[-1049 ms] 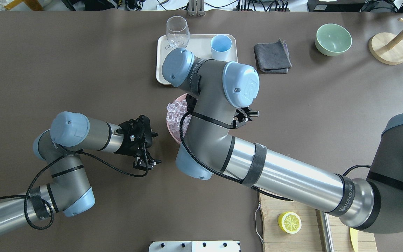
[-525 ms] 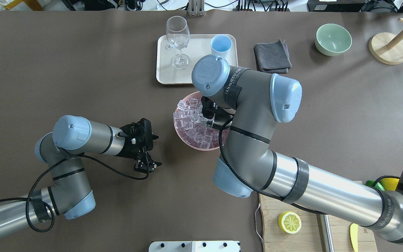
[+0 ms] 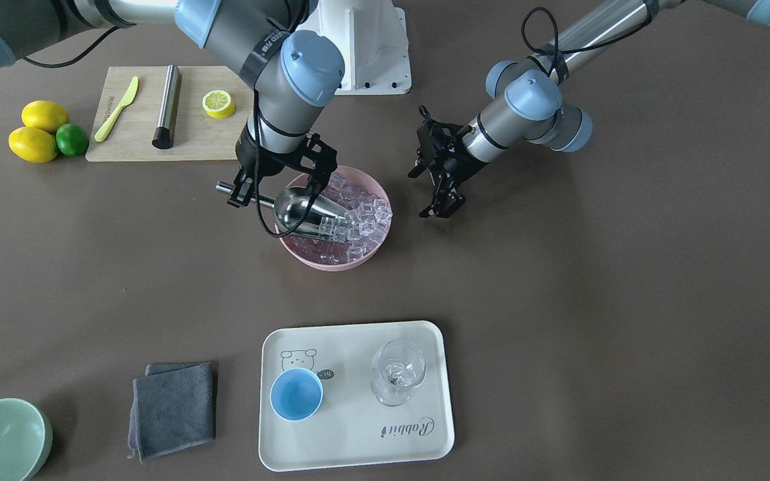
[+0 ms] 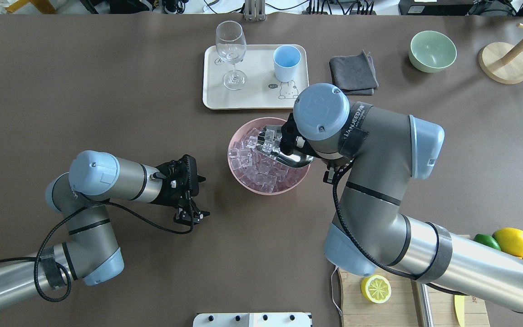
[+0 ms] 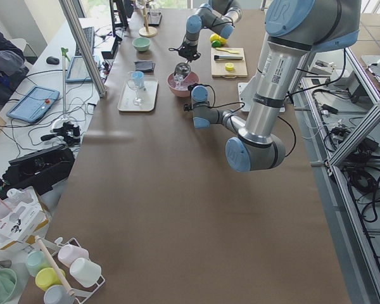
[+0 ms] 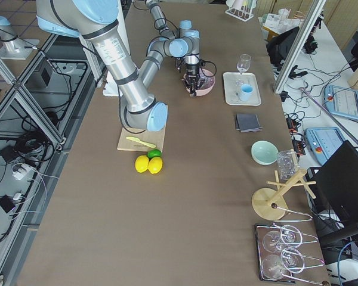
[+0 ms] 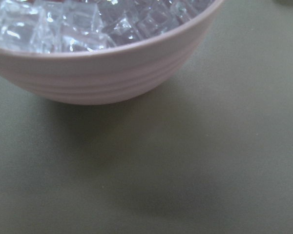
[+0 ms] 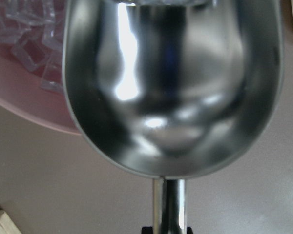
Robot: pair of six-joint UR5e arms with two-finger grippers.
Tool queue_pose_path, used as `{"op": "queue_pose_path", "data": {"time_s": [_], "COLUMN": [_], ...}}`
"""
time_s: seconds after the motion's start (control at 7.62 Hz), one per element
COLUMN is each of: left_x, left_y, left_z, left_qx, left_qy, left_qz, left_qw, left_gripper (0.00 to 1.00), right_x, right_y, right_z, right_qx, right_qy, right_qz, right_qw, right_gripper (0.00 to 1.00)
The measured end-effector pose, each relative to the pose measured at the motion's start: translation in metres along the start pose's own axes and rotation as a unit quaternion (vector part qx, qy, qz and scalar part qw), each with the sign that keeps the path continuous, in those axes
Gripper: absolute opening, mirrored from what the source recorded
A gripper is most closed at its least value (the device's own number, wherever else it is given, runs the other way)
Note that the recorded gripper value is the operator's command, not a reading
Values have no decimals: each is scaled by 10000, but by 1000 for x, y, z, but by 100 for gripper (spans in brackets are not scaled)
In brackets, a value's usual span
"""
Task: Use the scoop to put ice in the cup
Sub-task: 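Lift the loaded scoop out of the bowl toward the blue cup, then position the scoop over the blue cup on the white tray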
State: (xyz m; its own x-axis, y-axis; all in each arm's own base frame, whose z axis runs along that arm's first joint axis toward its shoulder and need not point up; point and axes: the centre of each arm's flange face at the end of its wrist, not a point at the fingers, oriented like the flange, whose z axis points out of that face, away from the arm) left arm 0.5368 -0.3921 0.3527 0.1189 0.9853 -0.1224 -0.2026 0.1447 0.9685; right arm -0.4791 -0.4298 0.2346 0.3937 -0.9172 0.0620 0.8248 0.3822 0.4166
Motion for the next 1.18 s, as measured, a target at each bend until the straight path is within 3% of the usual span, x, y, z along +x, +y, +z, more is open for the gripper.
{"op": "queue_pose_path", "data": {"time_s": [0.52, 0.92, 1.18], "left_x": [0, -1, -1], "left_y": [2, 1, 0], "left_z": [1, 0, -2], "left_qx": [-21, -15, 3], "left_qy": [3, -1, -5], "left_qz": [-7, -14, -21], "left_qw": [10000, 10000, 10000], "left_gripper": [100, 100, 100], "right_x": [-6, 19, 59], "right_y": [30, 57, 77], "right_z": [-1, -30, -37], "right_qx": [799, 1567, 1777], "right_qy": [-54, -316, -594], "right_qz": [343, 760, 1301], "right_qw": [9962, 9842, 9736], "right_gripper": [0, 0, 0]}}
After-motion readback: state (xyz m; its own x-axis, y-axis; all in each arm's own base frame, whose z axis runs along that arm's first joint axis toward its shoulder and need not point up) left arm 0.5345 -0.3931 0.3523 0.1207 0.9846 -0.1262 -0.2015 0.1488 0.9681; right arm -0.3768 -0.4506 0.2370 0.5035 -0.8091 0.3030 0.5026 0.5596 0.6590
